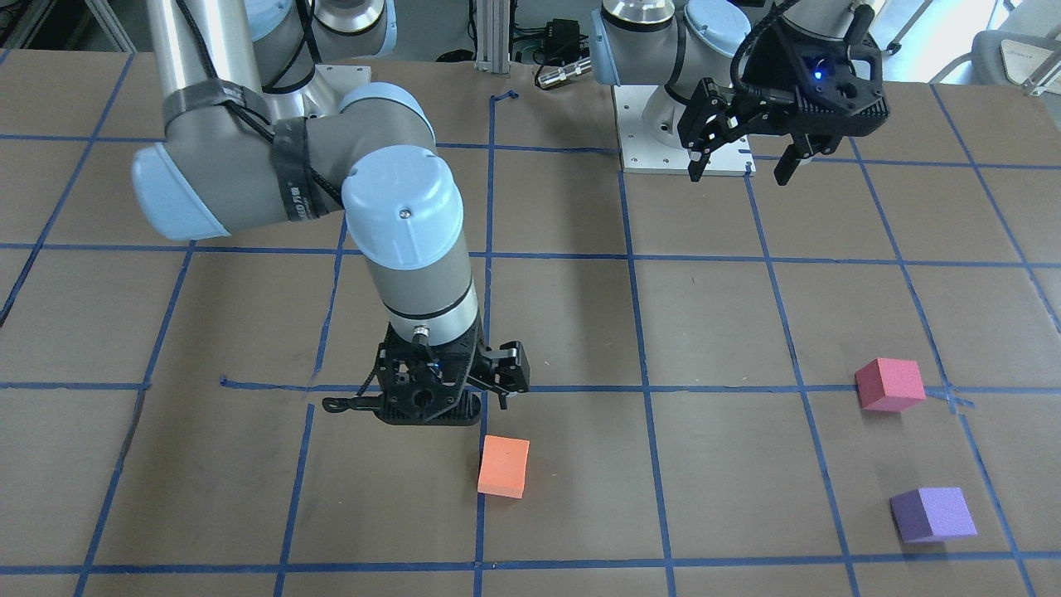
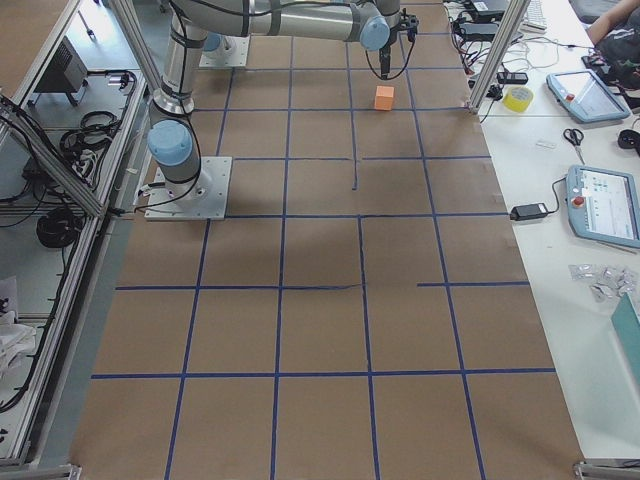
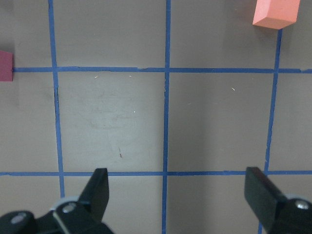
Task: Arrange blocks in a line
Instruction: 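Release the orange cube and raise the right gripper away, then move the left gripper over the orange cube and grasp it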
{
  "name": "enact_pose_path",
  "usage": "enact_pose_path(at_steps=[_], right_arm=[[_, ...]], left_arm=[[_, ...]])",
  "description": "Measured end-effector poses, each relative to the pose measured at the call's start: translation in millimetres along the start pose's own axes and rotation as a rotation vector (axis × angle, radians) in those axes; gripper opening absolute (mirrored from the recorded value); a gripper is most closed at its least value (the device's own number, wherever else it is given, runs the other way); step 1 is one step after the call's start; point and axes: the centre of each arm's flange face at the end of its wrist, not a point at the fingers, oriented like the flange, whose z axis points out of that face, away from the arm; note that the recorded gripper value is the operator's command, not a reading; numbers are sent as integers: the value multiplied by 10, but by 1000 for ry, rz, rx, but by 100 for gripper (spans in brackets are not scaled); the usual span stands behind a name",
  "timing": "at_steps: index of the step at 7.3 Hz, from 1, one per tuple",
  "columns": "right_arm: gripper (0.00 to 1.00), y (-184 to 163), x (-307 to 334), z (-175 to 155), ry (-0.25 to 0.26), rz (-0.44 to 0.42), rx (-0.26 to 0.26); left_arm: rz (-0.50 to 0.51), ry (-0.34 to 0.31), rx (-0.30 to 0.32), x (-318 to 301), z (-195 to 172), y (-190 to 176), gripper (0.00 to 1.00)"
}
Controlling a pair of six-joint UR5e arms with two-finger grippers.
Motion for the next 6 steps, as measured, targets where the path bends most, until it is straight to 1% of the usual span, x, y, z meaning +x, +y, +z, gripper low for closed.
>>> enact_pose_path(at_steps=[1, 2, 3, 4, 5, 6], right_arm=[[100, -24, 368, -228, 28, -71, -23], [100, -31, 710, -391, 76, -134, -49], [100, -28, 963, -468, 120, -179, -76], [100, -40, 1156, -485, 138, -195, -95], [100, -82, 1368, -490, 135, -215, -105], [100, -134, 1584, -500, 120, -265, -108]], left_arm=[[20, 2, 20, 103, 82, -101, 100], [23, 5, 48, 200, 228, -276, 100], [22, 14, 74, 339, 449, -488, 100], [40, 29, 71, 561, 748, -660, 100], [75, 44, 48, 841, 1120, -804, 100], [97, 55, 46, 1098, 1465, -971, 100]])
